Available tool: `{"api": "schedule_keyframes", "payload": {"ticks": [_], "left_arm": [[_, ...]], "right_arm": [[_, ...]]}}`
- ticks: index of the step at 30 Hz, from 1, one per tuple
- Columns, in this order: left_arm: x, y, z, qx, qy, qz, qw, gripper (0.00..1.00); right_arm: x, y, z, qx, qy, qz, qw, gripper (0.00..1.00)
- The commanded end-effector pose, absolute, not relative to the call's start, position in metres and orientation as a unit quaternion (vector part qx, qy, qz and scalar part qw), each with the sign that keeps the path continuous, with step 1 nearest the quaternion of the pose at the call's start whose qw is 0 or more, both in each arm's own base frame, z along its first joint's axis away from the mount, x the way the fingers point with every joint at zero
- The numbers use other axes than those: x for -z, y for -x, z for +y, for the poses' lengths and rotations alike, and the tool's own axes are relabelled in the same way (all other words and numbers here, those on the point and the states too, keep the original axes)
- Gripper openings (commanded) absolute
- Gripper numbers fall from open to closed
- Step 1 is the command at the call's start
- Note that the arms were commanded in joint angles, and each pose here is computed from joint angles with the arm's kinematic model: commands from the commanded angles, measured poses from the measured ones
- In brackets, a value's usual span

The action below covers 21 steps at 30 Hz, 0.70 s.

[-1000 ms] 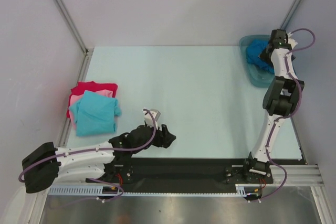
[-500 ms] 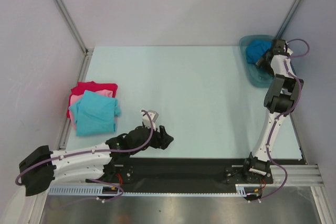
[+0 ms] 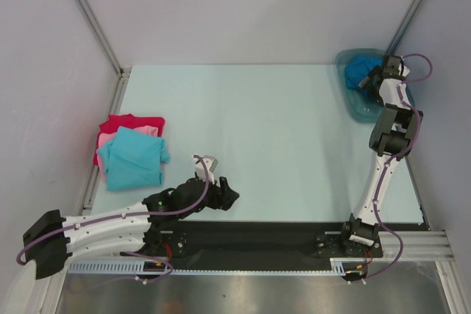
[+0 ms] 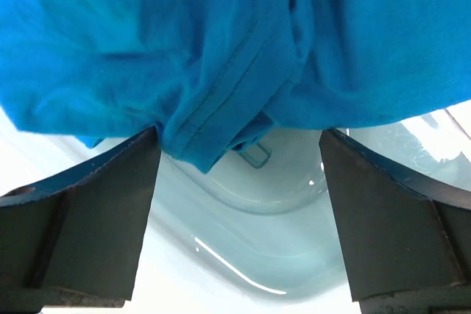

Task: Fold and stack the t-shirts
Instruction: Grab the tshirt from the pile

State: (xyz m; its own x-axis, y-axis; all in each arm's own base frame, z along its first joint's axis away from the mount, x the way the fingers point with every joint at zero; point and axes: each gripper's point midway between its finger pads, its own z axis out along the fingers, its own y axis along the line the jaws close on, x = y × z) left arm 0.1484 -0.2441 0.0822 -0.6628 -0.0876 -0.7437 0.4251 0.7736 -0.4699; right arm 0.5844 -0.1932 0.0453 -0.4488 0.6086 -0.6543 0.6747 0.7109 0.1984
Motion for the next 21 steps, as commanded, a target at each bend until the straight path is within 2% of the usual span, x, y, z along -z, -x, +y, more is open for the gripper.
{"api": "schedule_keyframes", "payload": {"ticks": [1,3,11,12,13,15,16,18,21], "left_arm": [[-0.092,-0.152,-0.249,0.322,-0.093,0.852,0.403,0.73],[-0.095,-0.153,-0.252,0.323,-0.093,0.851,0.403,0.73],[-0.098,-0.154,-0.255,0.325,-0.097,0.849,0.405,0.73],[-0.098,-0.154,-0.255,0.326,-0.097,0.849,0.405,0.73],[-0.1,-0.154,-0.254,0.328,-0.095,0.847,0.407,0.73],[-0.097,-0.153,-0.253,0.328,-0.093,0.848,0.406,0.74],[-0.098,-0.153,-0.252,0.329,-0.092,0.848,0.406,0.73],[-0.094,-0.151,-0.251,0.33,-0.09,0.849,0.403,0.73],[-0.091,-0.151,-0.251,0.329,-0.09,0.851,0.4,0.73]], "right_arm": [[-0.037,-0.592,-0.195,0.031,-0.384,0.847,0.367,0.92],[-0.039,-0.594,-0.196,0.023,-0.382,0.846,0.371,0.91],[-0.046,-0.596,-0.199,0.005,-0.385,0.841,0.38,0.56],[-0.046,-0.596,-0.199,0.003,-0.385,0.841,0.381,0.5],[-0.05,-0.596,-0.197,0.0,-0.386,0.838,0.386,0.38],[-0.054,-0.598,-0.194,-0.005,-0.381,0.837,0.392,0.28],[-0.056,-0.6,-0.192,-0.006,-0.379,0.837,0.395,0.12],[-0.063,-0.6,-0.189,-0.006,-0.375,0.837,0.4,0.01],[-0.082,-0.604,-0.183,-0.014,-0.368,0.826,0.427,0.0]]}}
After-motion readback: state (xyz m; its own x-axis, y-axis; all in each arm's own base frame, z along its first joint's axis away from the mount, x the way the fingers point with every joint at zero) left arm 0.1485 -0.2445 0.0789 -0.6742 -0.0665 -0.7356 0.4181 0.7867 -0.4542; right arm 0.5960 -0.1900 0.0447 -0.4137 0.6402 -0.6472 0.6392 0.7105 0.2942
